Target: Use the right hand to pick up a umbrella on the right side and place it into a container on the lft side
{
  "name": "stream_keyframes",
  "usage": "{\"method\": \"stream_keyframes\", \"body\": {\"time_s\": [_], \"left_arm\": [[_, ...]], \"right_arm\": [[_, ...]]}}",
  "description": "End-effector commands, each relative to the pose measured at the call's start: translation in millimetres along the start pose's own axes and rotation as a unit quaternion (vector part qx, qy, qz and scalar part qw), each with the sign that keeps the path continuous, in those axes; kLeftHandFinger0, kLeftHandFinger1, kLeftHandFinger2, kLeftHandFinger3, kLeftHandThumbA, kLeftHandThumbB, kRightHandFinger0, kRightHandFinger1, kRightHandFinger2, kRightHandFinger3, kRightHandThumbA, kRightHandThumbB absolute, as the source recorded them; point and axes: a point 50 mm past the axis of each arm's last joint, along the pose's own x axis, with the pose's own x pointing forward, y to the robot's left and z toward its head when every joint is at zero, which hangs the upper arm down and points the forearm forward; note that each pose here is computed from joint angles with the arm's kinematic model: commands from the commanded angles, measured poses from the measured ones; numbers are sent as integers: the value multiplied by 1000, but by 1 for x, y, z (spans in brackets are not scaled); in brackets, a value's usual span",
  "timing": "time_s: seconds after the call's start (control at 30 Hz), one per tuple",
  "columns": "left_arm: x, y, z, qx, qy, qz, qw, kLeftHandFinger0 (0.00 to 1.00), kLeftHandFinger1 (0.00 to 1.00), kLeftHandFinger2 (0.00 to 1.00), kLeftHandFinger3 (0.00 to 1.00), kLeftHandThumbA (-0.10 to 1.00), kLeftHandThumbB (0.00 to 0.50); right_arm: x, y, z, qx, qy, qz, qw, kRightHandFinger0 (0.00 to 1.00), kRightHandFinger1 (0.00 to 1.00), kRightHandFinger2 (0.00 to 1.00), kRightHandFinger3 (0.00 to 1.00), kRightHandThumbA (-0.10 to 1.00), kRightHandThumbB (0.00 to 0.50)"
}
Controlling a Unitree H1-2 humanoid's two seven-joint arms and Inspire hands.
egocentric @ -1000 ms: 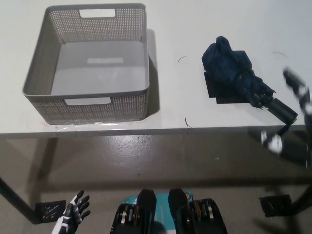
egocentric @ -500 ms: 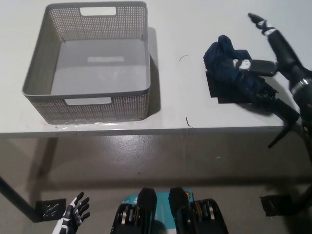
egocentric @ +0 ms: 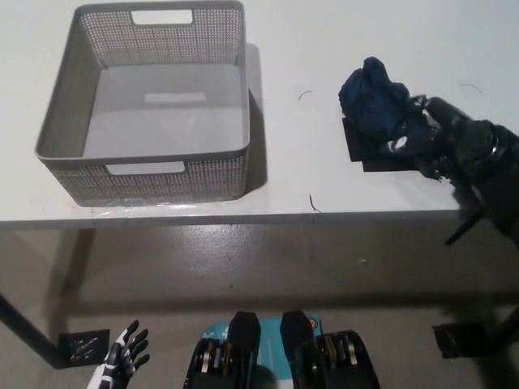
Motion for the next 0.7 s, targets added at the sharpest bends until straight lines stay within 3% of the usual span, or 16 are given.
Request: {"method": "stream_keyframes", "body": {"time_s": [0.0, 0.07, 0.1, 0.13, 0.33, 0.53, 0.67], "left_arm": [[-3, 6, 14, 6, -47, 2, 999, 1000, 1000, 1000, 1000, 1000, 226], [-5, 6, 13, 5, -49, 1, 999, 1000, 1000, 1000, 1000, 1000, 233], [-4, 7, 13, 4, -50, 1, 999, 1000, 1000, 1000, 1000, 1000, 232], [-5, 8, 12, 5, -52, 0, 999, 1000, 1000, 1000, 1000, 1000, 238], [-1, 9, 15, 9, -54, -1, 999, 1000, 1000, 1000, 1000, 1000, 230], [7, 9, 18, 11, -62, -8, 998, 1000, 1000, 1000, 1000, 1000, 272], [12, 10, 24, 11, -64, -14, 998, 1000, 1000, 1000, 1000, 1000, 246]], "right_arm": [[-5, -53, 40, -74, -6, -63, 995, 1000, 1000, 1000, 1000, 929, 471], [-4, -48, 35, -93, 15, -54, 994, 1000, 1000, 1000, 1000, 907, 471], [-3, -47, 34, -103, 21, -51, 993, 1000, 1000, 1000, 1000, 818, 441], [-3, -45, 31, -137, 40, -45, 989, 1000, 1000, 1000, 1000, 921, 453], [-2, -36, 14, -163, 82, -28, 983, 1000, 1000, 1000, 1000, 855, 434], [3, 4, -7, -139, 76, 11, 987, 1000, 1000, 1000, 1000, 738, 489], [4, 36, -17, -86, 79, 40, 992, 1000, 1000, 1000, 1000, 586, 500]]}}
